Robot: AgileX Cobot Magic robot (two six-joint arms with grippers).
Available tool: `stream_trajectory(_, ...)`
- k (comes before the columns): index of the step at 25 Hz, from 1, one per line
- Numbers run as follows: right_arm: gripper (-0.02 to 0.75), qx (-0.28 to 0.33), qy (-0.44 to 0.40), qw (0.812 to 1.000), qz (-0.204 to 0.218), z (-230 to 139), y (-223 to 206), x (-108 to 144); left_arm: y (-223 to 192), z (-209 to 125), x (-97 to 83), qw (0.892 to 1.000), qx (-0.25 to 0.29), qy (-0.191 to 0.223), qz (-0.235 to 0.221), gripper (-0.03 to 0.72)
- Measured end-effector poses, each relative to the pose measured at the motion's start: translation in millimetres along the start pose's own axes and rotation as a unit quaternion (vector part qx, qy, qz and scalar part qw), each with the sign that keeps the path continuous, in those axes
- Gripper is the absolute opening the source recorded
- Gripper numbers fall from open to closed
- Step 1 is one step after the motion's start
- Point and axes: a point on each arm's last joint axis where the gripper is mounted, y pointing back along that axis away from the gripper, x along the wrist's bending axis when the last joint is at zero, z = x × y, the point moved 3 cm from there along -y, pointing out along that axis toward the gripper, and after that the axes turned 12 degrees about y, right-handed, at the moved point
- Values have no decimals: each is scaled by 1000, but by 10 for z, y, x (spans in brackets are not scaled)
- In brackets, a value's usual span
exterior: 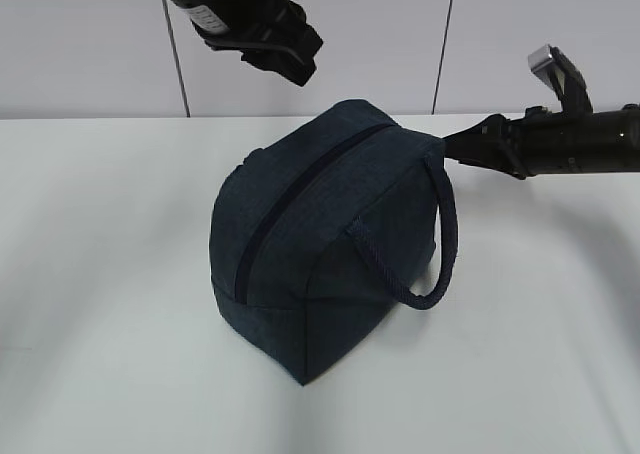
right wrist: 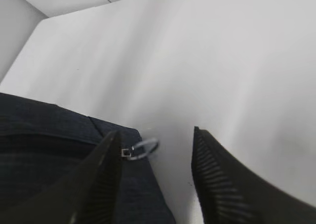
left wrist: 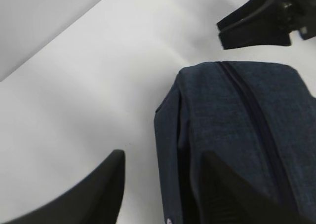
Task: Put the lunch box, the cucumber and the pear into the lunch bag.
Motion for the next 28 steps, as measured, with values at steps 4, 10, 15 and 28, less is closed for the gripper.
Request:
stream_trajectory(4, 389, 12, 28, 999, -29, 200, 184, 85, 17, -28, 197, 999, 11, 34, 28, 302)
stream_trajectory(10, 382, 57, 22, 997, -55, 350, 443, 241, 63, -178, 462, 993, 67, 86, 53, 302)
stream_trajectory(15, 382, 28, 1, 998, -61, 586, 653, 437, 85, -246, 554, 987, 90, 111, 73, 302)
stream_trajectory(28, 382, 11, 1, 1000, 20, 790, 928, 911, 159, -435, 667, 970, 164, 120, 130, 302)
